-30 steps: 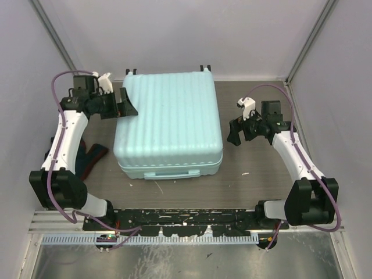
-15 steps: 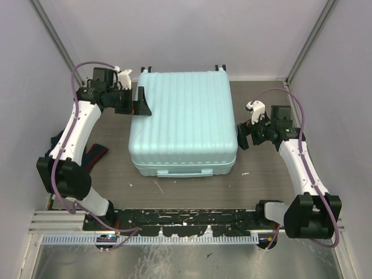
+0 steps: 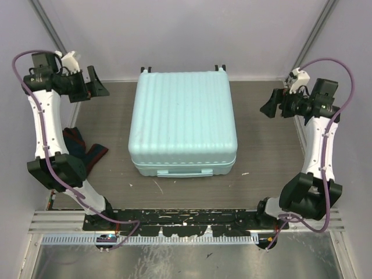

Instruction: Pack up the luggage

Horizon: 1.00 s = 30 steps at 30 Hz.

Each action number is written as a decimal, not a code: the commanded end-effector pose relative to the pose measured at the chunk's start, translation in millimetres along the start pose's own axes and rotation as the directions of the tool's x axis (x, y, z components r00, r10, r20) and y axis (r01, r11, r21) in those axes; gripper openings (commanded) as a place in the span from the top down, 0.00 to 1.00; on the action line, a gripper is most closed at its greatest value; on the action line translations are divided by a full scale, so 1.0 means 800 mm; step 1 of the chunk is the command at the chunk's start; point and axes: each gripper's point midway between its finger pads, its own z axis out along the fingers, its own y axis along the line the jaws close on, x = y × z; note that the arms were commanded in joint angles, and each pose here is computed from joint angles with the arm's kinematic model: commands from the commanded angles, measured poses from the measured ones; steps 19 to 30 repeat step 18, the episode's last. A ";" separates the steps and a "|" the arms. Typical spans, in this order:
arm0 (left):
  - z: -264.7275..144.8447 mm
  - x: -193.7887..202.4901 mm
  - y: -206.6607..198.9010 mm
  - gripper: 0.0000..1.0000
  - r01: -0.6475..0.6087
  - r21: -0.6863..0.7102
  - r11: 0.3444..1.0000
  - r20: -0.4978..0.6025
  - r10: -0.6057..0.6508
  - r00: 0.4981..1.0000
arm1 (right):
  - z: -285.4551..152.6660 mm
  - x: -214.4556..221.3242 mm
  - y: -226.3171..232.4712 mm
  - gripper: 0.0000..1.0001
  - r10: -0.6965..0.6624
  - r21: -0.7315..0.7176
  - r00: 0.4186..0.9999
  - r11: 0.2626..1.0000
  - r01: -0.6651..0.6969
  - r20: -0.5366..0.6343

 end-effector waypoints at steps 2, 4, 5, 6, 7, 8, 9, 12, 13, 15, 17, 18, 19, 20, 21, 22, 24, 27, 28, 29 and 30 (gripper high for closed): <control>-0.001 0.022 0.057 0.02 0.066 -0.076 0.995 -0.059 -0.071 0.996 | 0.002 -0.019 -0.017 0.00 0.165 -0.060 0.985 0.985 -0.163 0.042; 0.005 0.037 0.074 0.02 0.088 -0.099 0.991 -0.081 -0.096 0.992 | 0.007 -0.008 -0.030 0.00 0.209 -0.050 0.977 0.977 -0.207 0.036; 0.010 0.050 0.082 0.02 0.100 -0.108 0.989 -0.097 -0.110 0.989 | 0.009 -0.002 -0.034 0.00 0.227 -0.045 0.973 0.973 -0.226 0.031; 0.013 0.058 0.087 0.02 0.102 -0.116 0.988 -0.107 -0.115 0.988 | 0.011 0.005 -0.039 0.00 0.244 -0.041 0.969 0.969 -0.243 0.026; 0.018 0.067 0.092 0.02 0.102 -0.125 0.987 -0.121 -0.118 0.986 | 0.013 0.011 -0.042 0.00 0.260 -0.038 0.965 0.965 -0.259 0.019; 0.021 0.074 0.096 0.02 0.102 -0.131 0.986 -0.136 -0.120 0.983 | 0.015 0.017 -0.044 0.00 0.268 -0.035 0.963 0.963 -0.267 0.014; 0.023 0.081 0.099 0.02 0.102 -0.137 0.985 -0.147 -0.123 0.982 | 0.016 0.022 -0.045 0.00 0.275 -0.033 0.961 0.961 -0.275 0.008; 0.027 0.091 0.105 0.02 0.101 -0.152 0.983 -0.164 -0.126 0.978 | 0.019 0.031 -0.045 0.00 0.285 -0.030 0.959 0.958 -0.284 -0.002; 0.027 0.090 0.107 0.02 0.099 -0.157 0.983 -0.163 -0.125 0.979 | 0.019 0.032 -0.045 0.00 0.287 -0.027 0.958 0.957 -0.287 -0.003; 0.028 0.090 0.109 0.02 0.103 -0.160 0.982 -0.166 -0.129 0.978 | 0.020 0.034 -0.044 0.00 0.287 -0.032 0.958 0.958 -0.287 -0.005; 0.029 0.086 0.111 0.02 0.101 -0.164 0.981 -0.165 -0.128 0.978 | 0.019 0.033 -0.044 0.00 0.281 -0.031 0.960 0.959 -0.281 -0.003; 0.029 0.085 0.111 0.02 0.101 -0.164 0.981 -0.169 -0.129 0.977 | 0.019 0.033 -0.045 0.00 0.276 -0.030 0.961 0.961 -0.276 -0.003; 0.029 0.085 0.111 0.02 0.101 -0.164 0.981 -0.169 -0.129 0.977 | 0.019 0.033 -0.045 0.00 0.276 -0.030 0.961 0.961 -0.276 -0.003; 0.029 0.085 0.111 0.02 0.101 -0.164 0.981 -0.169 -0.129 0.977 | 0.019 0.033 -0.045 0.00 0.276 -0.030 0.961 0.961 -0.276 -0.003; 0.029 0.085 0.111 0.02 0.101 -0.164 0.981 -0.169 -0.129 0.977 | 0.019 0.033 -0.045 0.00 0.276 -0.030 0.961 0.961 -0.276 -0.003; 0.029 0.085 0.111 0.02 0.101 -0.164 0.981 -0.169 -0.129 0.977 | 0.019 0.033 -0.045 0.00 0.276 -0.030 0.961 0.961 -0.276 -0.003; 0.029 0.085 0.111 0.02 0.101 -0.164 0.981 -0.169 -0.129 0.977 | 0.019 0.033 -0.045 0.00 0.276 -0.030 0.961 0.961 -0.276 -0.003; 0.029 0.085 0.111 0.02 0.101 -0.164 0.981 -0.169 -0.129 0.977 | 0.019 0.033 -0.045 0.00 0.276 -0.030 0.961 0.961 -0.276 -0.003; 0.029 0.085 0.111 0.02 0.101 -0.164 0.981 -0.169 -0.129 0.977 | 0.019 0.033 -0.045 0.00 0.276 -0.030 0.961 0.961 -0.276 -0.003; 0.029 0.085 0.111 0.02 0.101 -0.164 0.981 -0.169 -0.129 0.977 | 0.019 0.033 -0.045 0.00 0.276 -0.030 0.961 0.961 -0.276 -0.003; 0.029 0.085 0.111 0.02 0.101 -0.164 0.981 -0.169 -0.129 0.977 | 0.019 0.033 -0.045 0.00 0.276 -0.030 0.961 0.961 -0.276 -0.003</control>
